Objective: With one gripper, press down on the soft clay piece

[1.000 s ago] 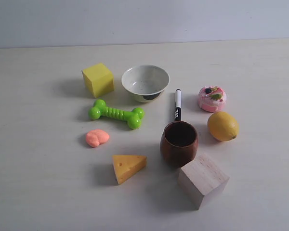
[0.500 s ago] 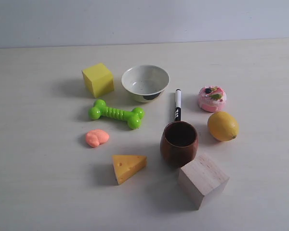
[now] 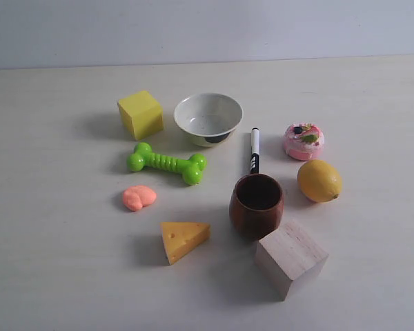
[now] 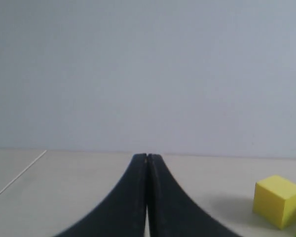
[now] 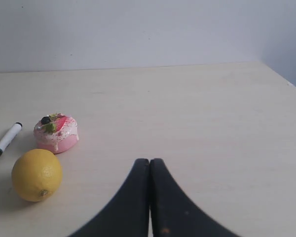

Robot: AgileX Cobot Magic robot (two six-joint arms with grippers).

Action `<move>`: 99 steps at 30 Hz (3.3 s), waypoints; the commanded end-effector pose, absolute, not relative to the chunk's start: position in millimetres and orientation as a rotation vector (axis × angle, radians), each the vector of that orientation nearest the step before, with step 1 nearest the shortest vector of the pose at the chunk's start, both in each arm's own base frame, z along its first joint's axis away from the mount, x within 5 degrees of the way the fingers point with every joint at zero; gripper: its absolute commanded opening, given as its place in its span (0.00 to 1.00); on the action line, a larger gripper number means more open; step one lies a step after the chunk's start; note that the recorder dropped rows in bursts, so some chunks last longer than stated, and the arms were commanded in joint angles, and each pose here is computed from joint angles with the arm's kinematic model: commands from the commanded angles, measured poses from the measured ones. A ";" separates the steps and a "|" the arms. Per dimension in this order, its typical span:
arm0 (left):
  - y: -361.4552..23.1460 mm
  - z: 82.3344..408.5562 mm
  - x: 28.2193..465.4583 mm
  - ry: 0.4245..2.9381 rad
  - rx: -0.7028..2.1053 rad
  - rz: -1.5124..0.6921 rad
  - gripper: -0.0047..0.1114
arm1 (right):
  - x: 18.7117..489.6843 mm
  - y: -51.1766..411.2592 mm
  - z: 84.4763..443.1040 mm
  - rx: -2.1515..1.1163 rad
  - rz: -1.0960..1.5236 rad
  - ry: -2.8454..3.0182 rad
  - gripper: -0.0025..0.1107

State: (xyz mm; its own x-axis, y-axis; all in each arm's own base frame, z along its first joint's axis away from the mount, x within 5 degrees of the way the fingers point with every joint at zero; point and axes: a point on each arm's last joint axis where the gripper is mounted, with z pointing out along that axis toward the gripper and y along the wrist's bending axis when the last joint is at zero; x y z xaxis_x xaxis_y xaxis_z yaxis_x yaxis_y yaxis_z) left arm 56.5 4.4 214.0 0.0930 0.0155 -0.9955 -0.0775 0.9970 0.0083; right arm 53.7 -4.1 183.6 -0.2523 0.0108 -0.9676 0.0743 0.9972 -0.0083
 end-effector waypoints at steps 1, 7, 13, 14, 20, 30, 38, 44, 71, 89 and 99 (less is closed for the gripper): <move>4.1 227.2 53.8 1.377 -0.064 0.046 0.04 | 53.5 -4.6 183.0 0.063 -0.069 1.817 0.02; 3.3 284.8 44.1 1.262 -0.059 0.047 0.04 | 53.5 -4.6 183.0 0.063 -0.069 1.817 0.02; 4.2 354.0 62.1 1.335 -0.052 0.050 0.04 | 53.5 -4.6 183.0 0.063 -0.069 1.817 0.02; 4.6 364.6 69.4 1.374 -0.053 0.049 0.04 | 53.5 -4.6 183.0 0.063 -0.069 1.817 0.02; -1.2 404.6 116.3 1.509 0.018 -0.001 0.04 | 53.5 -4.6 183.0 0.063 -0.069 1.817 0.02; -67.3 410.5 190.3 1.739 0.575 -0.041 0.04 | 53.5 -4.6 183.0 0.063 -0.069 1.817 0.02; -106.3 352.4 242.7 2.087 0.969 -0.052 0.04 | 53.5 -4.6 183.0 0.063 -0.069 1.817 0.02; -133.9 310.8 257.9 2.181 1.202 -0.265 0.04 | 53.5 -4.6 183.0 0.063 -0.069 1.817 0.02; -152.9 294.4 249.0 2.373 1.157 -0.676 0.04 | 53.5 -4.6 183.0 0.063 -0.069 1.817 0.02; -159.8 279.9 294.4 2.575 1.231 -0.408 0.04 | 53.5 -4.6 183.0 0.063 -0.069 1.817 0.02; -186.5 248.6 329.3 2.728 1.240 -0.111 0.04 | 53.5 -4.6 183.0 0.063 -0.069 1.817 0.02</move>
